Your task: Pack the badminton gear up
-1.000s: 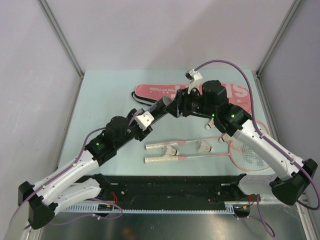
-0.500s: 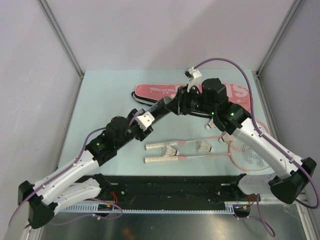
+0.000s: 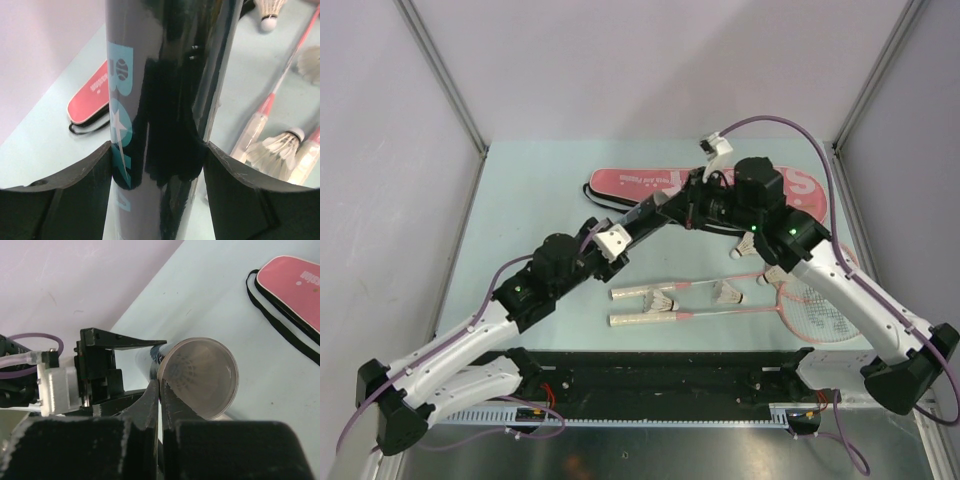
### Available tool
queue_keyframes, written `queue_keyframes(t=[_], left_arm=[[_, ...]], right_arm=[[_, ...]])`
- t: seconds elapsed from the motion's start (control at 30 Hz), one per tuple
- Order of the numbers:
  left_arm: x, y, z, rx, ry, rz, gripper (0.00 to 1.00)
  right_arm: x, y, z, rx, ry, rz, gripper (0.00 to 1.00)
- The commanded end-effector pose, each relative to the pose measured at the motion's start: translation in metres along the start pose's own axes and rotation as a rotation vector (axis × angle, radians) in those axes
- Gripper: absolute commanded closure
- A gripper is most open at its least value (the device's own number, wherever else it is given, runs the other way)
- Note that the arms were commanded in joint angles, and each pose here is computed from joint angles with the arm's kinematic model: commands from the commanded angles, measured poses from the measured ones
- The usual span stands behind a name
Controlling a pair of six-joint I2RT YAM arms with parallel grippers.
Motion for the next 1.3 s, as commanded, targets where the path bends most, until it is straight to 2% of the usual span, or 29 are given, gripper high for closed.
queue_keyframes(t=[0.0, 0.13, 0.2, 0.37, 0.63, 0.77, 0.8, 0.83, 0.87, 0.93, 1.27], left_arm=[[0.014, 0.003, -0.003, 0.026, -0.050, 0.003, 0.59], [0.014, 0.002, -0.004, 0.019, -0.046, 0.002, 0.61], [0.013, 0.001, -0.005, 0.011, -0.044, 0.001, 0.62], [0.012, 0.001, -0.005, 0.015, -0.040, 0.001, 0.66], [0.011, 0.001, -0.007, 0.015, -0.036, -0.002, 0.70], [0.013, 0.001, -0.005, 0.015, -0.042, -0.003, 0.70], [0.012, 0.001, -0.005, 0.012, -0.041, -0.003, 0.70], [0.013, 0.000, -0.005, 0.008, -0.043, -0.005, 0.70], [0.014, 0.000, -0.005, 0.005, -0.046, -0.004, 0.70], [0.013, -0.001, -0.005, 0.001, -0.045, -0.004, 0.70], [0.013, -0.003, -0.004, -0.002, -0.049, -0.010, 0.70]], right_arm=[[0.054, -0.013, 0.044, -0.036, -0.221, -0.060, 1.00], [0.057, -0.035, 0.070, 0.011, -0.300, -0.188, 1.00], [0.060, -0.027, 0.071, 0.081, -0.309, -0.209, 1.00], [0.059, -0.051, 0.084, -0.061, -0.331, -0.174, 1.00], [0.075, -0.047, 0.100, 0.006, -0.380, -0.203, 1.00], [0.066, -0.049, 0.088, -0.011, -0.350, -0.131, 1.00], [0.060, -0.044, 0.080, 0.007, -0.323, -0.098, 0.93], [0.056, -0.040, 0.075, 0.037, -0.303, -0.092, 0.73], [0.051, -0.038, 0.068, 0.068, -0.282, -0.096, 0.66], [0.045, -0.034, 0.050, 0.138, -0.248, -0.106, 0.59], [0.021, -0.043, 0.008, 0.145, -0.175, -0.145, 0.57]])
Point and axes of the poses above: each gripper's point midway between its finger pads, its own z axis back along the fingers, its own y axis along the line the jaws close on, x = y × z, the point moved 1 cm from there along z, back along the fingers, and after that the axes turned 14 degrees about z, right-handed, at the moved point
